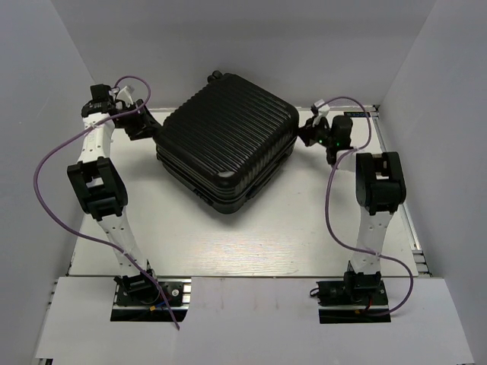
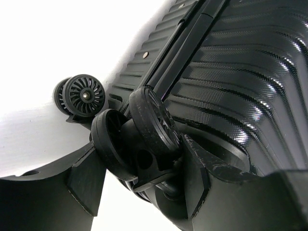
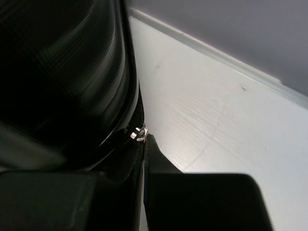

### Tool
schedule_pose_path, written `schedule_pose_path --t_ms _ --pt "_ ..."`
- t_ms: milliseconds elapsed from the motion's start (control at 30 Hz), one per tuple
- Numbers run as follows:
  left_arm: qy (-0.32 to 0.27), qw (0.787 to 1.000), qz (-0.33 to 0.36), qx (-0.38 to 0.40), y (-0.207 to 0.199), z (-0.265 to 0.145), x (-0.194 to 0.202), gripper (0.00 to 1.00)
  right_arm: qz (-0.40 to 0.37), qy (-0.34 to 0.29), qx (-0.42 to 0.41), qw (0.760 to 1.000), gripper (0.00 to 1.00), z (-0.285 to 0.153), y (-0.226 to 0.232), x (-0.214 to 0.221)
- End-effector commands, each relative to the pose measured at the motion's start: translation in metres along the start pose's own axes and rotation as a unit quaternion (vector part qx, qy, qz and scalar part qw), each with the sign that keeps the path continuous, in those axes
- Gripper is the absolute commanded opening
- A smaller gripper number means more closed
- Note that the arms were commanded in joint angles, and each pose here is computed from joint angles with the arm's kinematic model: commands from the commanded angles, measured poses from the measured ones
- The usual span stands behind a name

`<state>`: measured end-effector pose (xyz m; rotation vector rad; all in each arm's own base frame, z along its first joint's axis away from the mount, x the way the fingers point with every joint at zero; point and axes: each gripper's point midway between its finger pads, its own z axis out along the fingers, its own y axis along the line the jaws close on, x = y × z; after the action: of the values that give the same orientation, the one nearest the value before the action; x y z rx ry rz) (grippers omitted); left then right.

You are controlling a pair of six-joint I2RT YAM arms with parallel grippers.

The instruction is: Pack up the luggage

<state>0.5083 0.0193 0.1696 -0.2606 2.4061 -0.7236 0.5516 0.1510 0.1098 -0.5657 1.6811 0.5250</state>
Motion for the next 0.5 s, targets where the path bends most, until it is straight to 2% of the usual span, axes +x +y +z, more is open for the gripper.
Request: schedule_pose_path --t_ms 0,33,67,100,167,267,333,400,433,467 --pt "-0.017 0.991 0.057 -0.123 0.087 0.006 -0.015 0.0 -0.087 -0.068 -0.108 0.988 0.0 0.011 -0.018 -0.064" --pt "-0.021 0.991 0.061 -0.118 0.082 0.005 -0.019 0.0 -0.073 -0.053 -0.175 0.98 0.0 0.012 0.001 -0.05" --pt "-0.02 0.991 0.06 -0.118 0.084 0.007 -0.019 0.0 -0.083 -0.049 -0.199 0.975 0.0 0.018 0.007 -0.042" --pt "-0.015 0.991 0.063 -0.114 0.08 0.012 -0.018 0.0 -0.096 -0.063 -0.215 0.97 0.0 0.025 0.01 -0.064" --pt "-0.011 0.989 0.084 -0.12 0.082 0.018 -0.019 0.0 -0.098 -0.067 -0.247 0.962 0.0 0.034 0.025 -0.06" --pt "-0.004 0.986 0.118 -0.12 0.068 0.034 -0.023 0.0 -0.136 -0.075 -0.253 0.955 0.0 0.053 0.037 -0.071" --pt "-0.001 0.984 0.135 -0.117 0.055 0.052 -0.025 0.0 -0.176 -0.062 -0.214 0.959 0.0 0.073 0.034 -0.066" --pt "-0.003 0.984 0.145 -0.103 0.045 0.069 -0.025 0.0 -0.198 -0.071 -0.119 0.97 0.0 0.098 0.02 -0.066" --pt "-0.009 0.985 0.137 -0.102 0.042 0.071 -0.027 0.0 -0.199 -0.11 -0.083 0.97 0.0 0.107 0.013 -0.081" --pt "-0.014 0.985 0.142 -0.098 0.037 0.075 -0.029 0.0 -0.199 -0.141 -0.01 0.97 0.0 0.114 -0.009 -0.091"
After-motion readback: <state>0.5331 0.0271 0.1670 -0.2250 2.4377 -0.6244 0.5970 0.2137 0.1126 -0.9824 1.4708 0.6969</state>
